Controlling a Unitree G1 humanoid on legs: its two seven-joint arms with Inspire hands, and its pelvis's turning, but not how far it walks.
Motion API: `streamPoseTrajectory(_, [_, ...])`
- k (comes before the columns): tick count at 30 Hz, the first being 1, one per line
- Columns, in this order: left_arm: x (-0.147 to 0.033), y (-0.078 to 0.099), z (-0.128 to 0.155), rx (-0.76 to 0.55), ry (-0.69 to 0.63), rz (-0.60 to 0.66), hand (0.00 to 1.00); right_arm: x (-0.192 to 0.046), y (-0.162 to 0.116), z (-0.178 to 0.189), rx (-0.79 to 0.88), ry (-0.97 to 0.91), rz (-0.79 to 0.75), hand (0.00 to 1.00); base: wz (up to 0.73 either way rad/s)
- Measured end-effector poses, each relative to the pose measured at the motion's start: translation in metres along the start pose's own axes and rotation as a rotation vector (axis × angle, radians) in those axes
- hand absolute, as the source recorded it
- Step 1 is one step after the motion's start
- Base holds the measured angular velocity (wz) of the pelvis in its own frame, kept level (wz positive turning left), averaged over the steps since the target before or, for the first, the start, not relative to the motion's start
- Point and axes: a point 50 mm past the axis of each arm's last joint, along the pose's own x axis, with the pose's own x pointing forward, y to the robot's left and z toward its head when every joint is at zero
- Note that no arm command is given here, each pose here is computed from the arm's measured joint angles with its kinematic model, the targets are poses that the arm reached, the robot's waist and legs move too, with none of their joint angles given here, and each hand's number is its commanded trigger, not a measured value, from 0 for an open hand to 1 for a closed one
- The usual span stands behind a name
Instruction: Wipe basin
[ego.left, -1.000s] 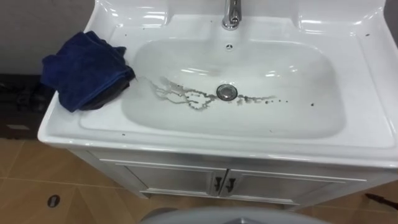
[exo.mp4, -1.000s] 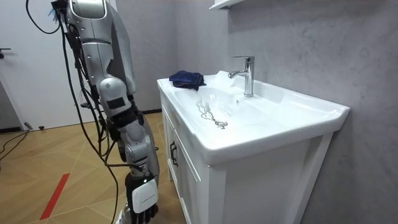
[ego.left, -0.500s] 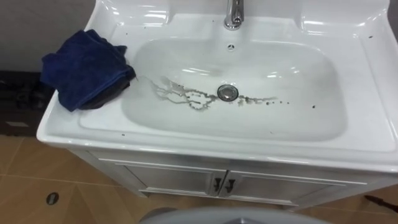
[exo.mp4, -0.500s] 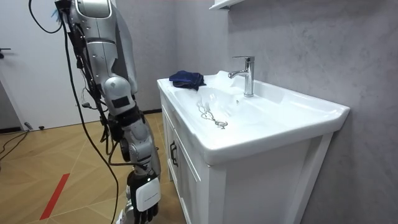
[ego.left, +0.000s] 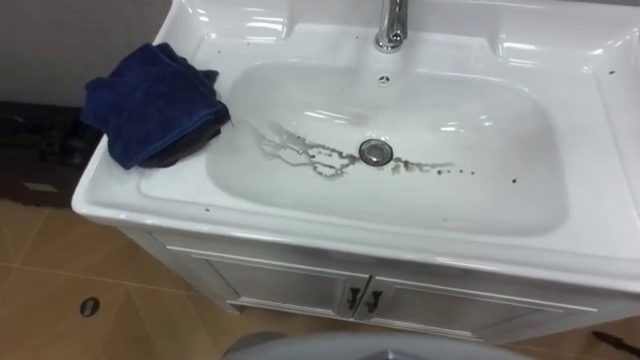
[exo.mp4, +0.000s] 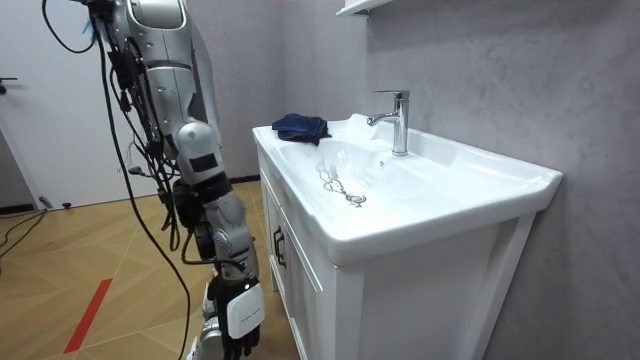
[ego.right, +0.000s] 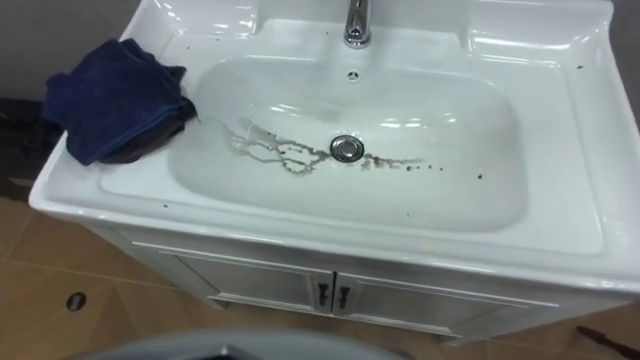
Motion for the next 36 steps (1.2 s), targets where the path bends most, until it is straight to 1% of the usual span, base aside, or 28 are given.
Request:
streamPoseTrajectory(1, [0.0,0.001,-0.001,-0.027,0.003,0.006,0.0,0.0,0.0,0.0,0.0,-0.001,-0.003,0.0,0.07])
streamPoseTrajectory(2, [0.0,0.005,-0.004,-0.086,0.014,0.025,0.0,0.0,-0.002,0.001,0.003,-0.005,-0.012,0.0,0.1])
streamPoseTrajectory(3, [0.0,0.007,-0.002,-0.154,0.01,0.039,0.0,0.0,-0.004,0.001,0.01,-0.007,-0.023,0.0,0.1])
streamPoseTrajectory(4, [0.0,0.009,-0.003,-0.184,0.012,0.048,0.0,-0.001,-0.005,0.001,0.01,-0.008,-0.03,0.0,0.13])
streamPoseTrajectory(5, [0.0,0.013,-0.002,-0.246,0.009,0.068,0.0,-0.001,-0.007,0.001,0.01,-0.012,-0.042,0.0,0.13])
streamPoseTrajectory(6, [-0.001,0.018,0.003,-0.313,-0.004,0.092,0.0,-0.001,-0.009,0.001,0.021,-0.016,-0.051,0.0,0.18])
streamPoseTrajectory(7, [-0.001,0.02,0.006,-0.349,-0.011,0.106,0.0,-0.001,-0.01,0.0,0.033,-0.016,-0.054,0.0,0.29])
streamPoseTrajectory(9, [-0.002,0.033,0.015,-0.495,-0.048,0.177,0.0,-0.001,-0.014,-0.001,0.063,-0.022,-0.068,0.0,0.23])
streamPoseTrajectory(11, [-0.004,0.04,0.02,-0.575,-0.07,0.226,0.0,-0.002,-0.018,-0.001,0.078,-0.03,-0.088,0.0,0.08])
streamPoseTrajectory(13, [-0.006,0.049,0.025,-0.62,-0.085,0.275,0.0,-0.002,-0.021,-0.002,0.099,-0.042,-0.104,0.0,0.13])
streamPoseTrajectory(15, [-0.009,0.064,0.03,-0.677,-0.126,0.353,0.0,-0.003,-0.026,-0.001,0.125,-0.065,-0.128,0.0,0.02])
streamPoseTrajectory(16, [-0.01,0.066,0.029,-0.684,-0.132,0.375,0.0,-0.004,-0.028,-0.001,0.134,-0.07,-0.134,0.0,0.0])
streamPoseTrajectory(20, [-0.019,0.079,0.043,-0.731,-0.227,0.463,0.0,-0.004,-0.034,-0.005,0.155,-0.09,-0.152,0.0,0.0])
streamPoseTrajectory(22, [-0.024,0.085,0.052,-0.81,-0.267,0.478,0.0,-0.005,-0.036,-0.007,0.167,-0.106,-0.158,0.0,0.0])
streamPoseTrajectory(23, [-0.026,0.087,0.055,-0.822,-0.281,0.482,0.0,-0.005,-0.036,-0.006,0.167,-0.112,-0.16,0.0,0.06])
streamPoseTrajectory(24, [-0.03,0.09,0.063,-0.872,-0.312,0.482,0.0,-0.006,-0.037,-0.005,0.173,-0.117,-0.163,0.0,0.1])
streamPoseTrajectory(25, [-0.032,0.091,0.068,-0.892,-0.329,0.477,0.0,-0.006,-0.038,-0.006,0.178,-0.118,-0.165,0.0,0.1])
streamPoseTrajectory(27, [-0.041,0.096,0.085,-0.968,-0.405,0.459,0.0,-0.007,-0.041,-0.003,0.178,-0.135,-0.175,0.0,0.02])
streamPoseTrajectory(30, [-0.051,0.103,0.103,-1.034,-0.478,0.453,0.0,-0.007,-0.041,-0.003,0.179,-0.149,-0.18,0.0,-0.06])
streamPoseTrajectory(34, [-0.064,0.107,0.122,-1.096,-0.549,0.457,0.0,-0.007,-0.04,-0.006,0.185,-0.155,-0.185,0.0,-0.05])
streamPoseTrajectory(36, [-0.076,0.111,0.136,-1.162,-0.607,0.441,0.0,-0.007,-0.04,-0.006,0.181,-0.164,-0.196,0.0,0.0])
